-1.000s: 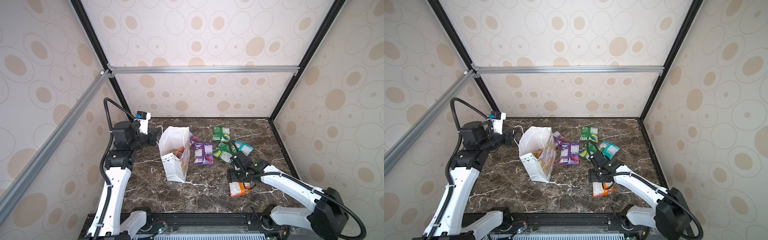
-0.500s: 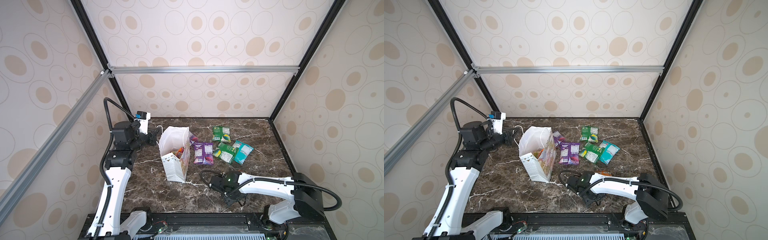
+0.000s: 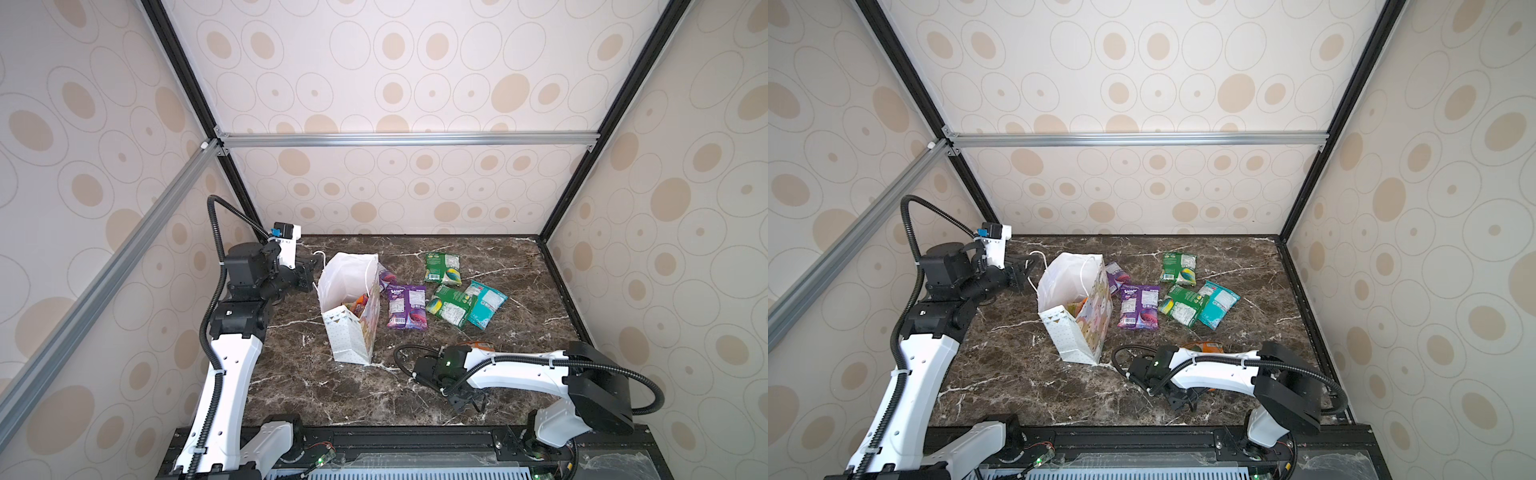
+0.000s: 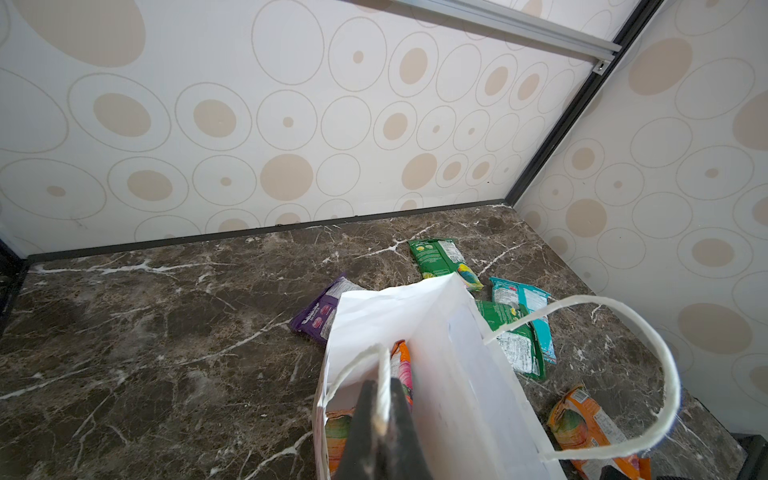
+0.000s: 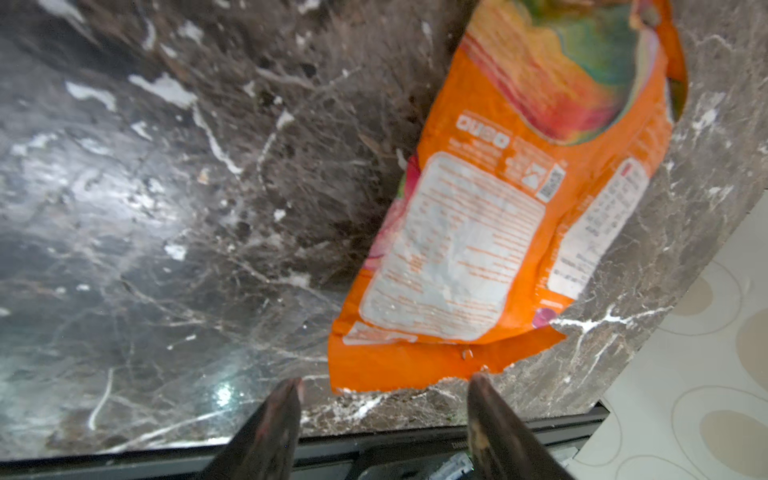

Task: Place the snacks into the paper bag
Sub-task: 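Close the right gripper on the orange packet edge and drag it toward the paper bag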

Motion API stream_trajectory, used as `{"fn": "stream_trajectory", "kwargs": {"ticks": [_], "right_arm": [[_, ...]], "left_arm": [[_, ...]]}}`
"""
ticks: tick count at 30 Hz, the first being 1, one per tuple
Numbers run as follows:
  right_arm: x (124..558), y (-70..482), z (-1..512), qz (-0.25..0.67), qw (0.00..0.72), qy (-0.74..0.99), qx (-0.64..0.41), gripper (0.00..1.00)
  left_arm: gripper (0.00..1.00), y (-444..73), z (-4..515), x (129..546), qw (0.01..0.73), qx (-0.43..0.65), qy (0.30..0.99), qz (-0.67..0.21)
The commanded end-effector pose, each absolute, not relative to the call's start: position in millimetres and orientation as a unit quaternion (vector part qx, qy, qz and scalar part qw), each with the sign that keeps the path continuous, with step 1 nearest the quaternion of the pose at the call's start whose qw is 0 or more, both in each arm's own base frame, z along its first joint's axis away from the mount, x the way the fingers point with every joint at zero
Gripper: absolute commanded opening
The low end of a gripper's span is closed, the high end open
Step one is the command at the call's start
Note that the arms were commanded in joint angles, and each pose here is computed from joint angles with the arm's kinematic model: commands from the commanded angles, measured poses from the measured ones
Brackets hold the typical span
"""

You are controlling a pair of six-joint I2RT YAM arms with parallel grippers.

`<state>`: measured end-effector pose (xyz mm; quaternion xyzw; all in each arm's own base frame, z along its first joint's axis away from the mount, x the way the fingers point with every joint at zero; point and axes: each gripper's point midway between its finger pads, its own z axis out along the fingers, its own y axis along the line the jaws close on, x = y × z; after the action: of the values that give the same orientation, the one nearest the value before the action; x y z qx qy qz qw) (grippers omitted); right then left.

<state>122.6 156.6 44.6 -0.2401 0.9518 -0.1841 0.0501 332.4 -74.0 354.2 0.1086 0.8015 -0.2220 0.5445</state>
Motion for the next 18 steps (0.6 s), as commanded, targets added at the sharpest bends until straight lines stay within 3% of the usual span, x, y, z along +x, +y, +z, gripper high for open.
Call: {"fn": "stream_trajectory", "kwargs": {"ticks": [1,14,18], "right_arm": [[122,160,37,-0.177,0.053,0.951,-0.250,0.62],[131,139,28,-0.240,0.071,0.939,-0.236,0.35],[132,138,30,-0.239,0.078,0.940,-0.229,0.12]], "left_arm": [[0.00,-73,364,329,0.557,0.115,0.792,-0.220],[0.00,-72,365,330,0.559,0.114,0.792,-0.218],[0.00,-73,363,331,0.557,0.114,0.793,-0.219]]}}
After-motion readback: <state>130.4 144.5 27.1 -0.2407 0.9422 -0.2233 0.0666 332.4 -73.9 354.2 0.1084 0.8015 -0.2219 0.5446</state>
